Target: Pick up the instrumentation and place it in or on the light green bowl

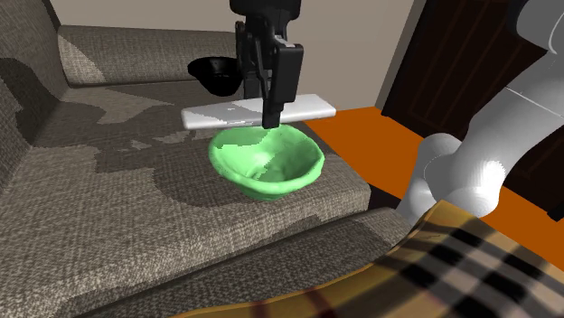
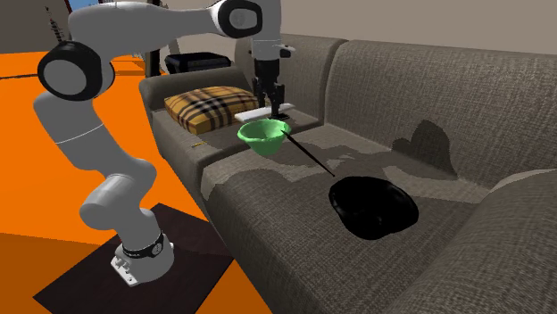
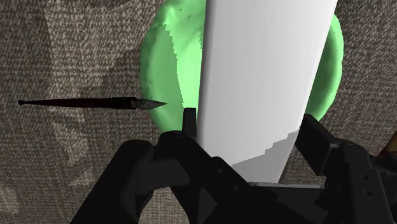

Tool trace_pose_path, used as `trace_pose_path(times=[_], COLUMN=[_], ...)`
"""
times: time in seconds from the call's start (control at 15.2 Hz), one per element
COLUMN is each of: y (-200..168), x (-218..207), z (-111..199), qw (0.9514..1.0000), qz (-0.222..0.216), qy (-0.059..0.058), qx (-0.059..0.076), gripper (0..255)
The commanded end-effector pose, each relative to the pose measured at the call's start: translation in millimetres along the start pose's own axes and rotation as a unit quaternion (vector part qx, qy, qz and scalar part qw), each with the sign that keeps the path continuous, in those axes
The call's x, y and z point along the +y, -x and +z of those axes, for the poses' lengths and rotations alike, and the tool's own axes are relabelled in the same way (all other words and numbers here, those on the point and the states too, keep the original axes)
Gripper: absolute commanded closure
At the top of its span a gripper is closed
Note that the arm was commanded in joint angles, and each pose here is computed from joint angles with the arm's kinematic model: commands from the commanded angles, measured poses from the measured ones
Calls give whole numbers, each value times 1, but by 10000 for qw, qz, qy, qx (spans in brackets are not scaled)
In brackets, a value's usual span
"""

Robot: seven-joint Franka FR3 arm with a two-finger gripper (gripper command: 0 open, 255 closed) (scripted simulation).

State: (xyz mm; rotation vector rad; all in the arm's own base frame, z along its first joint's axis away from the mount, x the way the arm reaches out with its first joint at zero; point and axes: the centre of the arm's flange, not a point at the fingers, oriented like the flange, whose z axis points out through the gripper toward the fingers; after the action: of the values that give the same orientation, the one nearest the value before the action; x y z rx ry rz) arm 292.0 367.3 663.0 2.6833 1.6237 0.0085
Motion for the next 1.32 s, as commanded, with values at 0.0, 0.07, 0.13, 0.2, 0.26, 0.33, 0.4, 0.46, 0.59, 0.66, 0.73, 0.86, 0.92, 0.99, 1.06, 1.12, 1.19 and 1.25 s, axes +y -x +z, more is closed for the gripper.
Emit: trace_pose_path(times=[0.0, 0.07, 0.13, 0.2, 0.26, 0.33, 0.4, 0.46, 0.59, 0.66, 0.73, 0.86, 0.92, 0.99, 1.06, 1.12, 1.19, 1.25], y=[0, 0, 0, 0, 0, 0, 0, 0, 0, 0, 0, 0, 0, 0, 0, 0, 0, 0], x=[0, 0, 0, 0, 0, 0, 0, 0, 0, 0, 0, 0, 0, 0, 0, 0, 0, 0], z=[10, 16, 21, 26, 35, 35, 35, 35, 35, 35, 35, 35, 35, 35, 35, 35, 35, 22], qw=[10000, 10000, 10000, 10000, 10000, 10000, 10000, 10000, 10000, 10000, 10000, 10000, 10000, 10000, 10000, 10000, 10000, 10000], qz=[0, 1, 0, 1, 1, 0, 1, 0, 0, 0, 0, 1, 0, 0, 0, 0, 0, 1], qy=[1, 1, 1, 1, 1, 1, 1, 1, 1, 1, 1, 1, 1, 1, 1, 1, 1, 1], qx=[4, 4, 4, 4, 4, 4, 4, 4, 4, 4, 4, 4, 4, 4, 4, 4, 4, 4], gripper=[255, 255, 255, 255, 255, 255, 255, 255, 255, 255, 255, 0, 0, 0, 0, 0, 0, 0])
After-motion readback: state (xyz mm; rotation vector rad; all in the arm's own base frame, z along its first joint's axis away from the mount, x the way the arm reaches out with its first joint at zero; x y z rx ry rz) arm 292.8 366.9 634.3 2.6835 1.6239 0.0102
